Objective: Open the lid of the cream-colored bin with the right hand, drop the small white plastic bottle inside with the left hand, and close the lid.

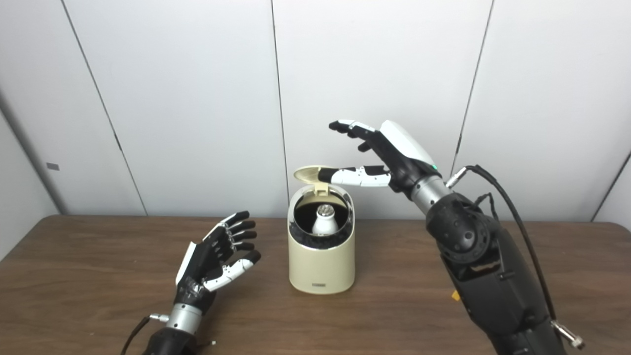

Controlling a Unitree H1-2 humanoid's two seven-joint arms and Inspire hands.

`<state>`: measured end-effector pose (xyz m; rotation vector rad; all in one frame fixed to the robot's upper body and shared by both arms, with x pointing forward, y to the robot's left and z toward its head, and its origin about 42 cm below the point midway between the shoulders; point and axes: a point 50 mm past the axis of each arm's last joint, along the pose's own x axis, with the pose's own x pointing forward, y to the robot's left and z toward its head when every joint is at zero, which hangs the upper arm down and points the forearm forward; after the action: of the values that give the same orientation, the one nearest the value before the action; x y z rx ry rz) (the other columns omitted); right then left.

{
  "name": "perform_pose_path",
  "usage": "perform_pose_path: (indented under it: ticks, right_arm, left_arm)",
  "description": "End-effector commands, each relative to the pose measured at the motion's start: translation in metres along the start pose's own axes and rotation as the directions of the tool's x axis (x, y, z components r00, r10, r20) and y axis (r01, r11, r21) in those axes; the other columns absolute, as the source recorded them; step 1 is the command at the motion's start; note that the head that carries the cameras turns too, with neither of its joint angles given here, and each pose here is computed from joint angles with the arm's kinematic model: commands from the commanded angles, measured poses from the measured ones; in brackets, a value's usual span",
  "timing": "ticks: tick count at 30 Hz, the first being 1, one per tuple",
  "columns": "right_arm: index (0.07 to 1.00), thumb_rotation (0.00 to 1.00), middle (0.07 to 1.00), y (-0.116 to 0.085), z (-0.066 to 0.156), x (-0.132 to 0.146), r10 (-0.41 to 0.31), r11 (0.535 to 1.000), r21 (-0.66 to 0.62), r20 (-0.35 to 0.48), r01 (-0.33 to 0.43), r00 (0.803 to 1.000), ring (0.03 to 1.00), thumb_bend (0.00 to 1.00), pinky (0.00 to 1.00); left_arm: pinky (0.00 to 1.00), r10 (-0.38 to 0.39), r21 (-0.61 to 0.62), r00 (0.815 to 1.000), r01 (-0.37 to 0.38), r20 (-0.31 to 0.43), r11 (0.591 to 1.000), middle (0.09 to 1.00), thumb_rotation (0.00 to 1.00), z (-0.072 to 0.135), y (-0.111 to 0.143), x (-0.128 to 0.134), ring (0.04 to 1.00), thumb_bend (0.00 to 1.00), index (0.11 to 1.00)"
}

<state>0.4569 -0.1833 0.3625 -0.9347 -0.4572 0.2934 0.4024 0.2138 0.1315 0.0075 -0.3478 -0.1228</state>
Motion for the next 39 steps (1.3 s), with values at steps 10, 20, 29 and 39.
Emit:
perform_pose_path:
  ticks: [10,20,29,39]
  right_arm:
    - [0.777,0.79,0.819,-0.018,0.032,0.009,0.071,0.988,-0.145,0.086,-0.058,0.994,0.876,0.74,0.78]
    - [0.73,0.78,0.776,-0.013,0.027,0.001,0.087,0.988,-0.136,0.103,-0.073,0.991,0.871,0.72,0.84]
    - [0.74,0.78,0.806,-0.015,0.027,-0.011,0.099,0.984,-0.158,0.083,-0.085,0.992,0.939,0.71,0.9]
    - [0.738,0.77,0.803,-0.011,0.027,-0.023,0.127,0.978,-0.177,0.082,-0.111,0.988,0.95,0.72,0.88]
  left_arm:
    - [0.67,0.015,-0.021,0.999,-0.014,0.029,1.0,0.794,0.19,0.001,-0.005,0.001,0.754,0.73,0.843]
    - [0.67,0.025,-0.016,0.999,-0.025,0.035,1.0,0.79,0.19,0.004,-0.005,0.001,0.755,0.72,0.832]
    - [0.68,0.032,-0.009,0.999,-0.032,0.032,0.999,0.788,0.22,0.005,-0.006,0.002,0.762,0.73,0.829]
    - [0.66,0.036,-0.006,0.999,-0.036,0.032,0.999,0.793,0.22,0.005,-0.007,0.0,0.761,0.73,0.825]
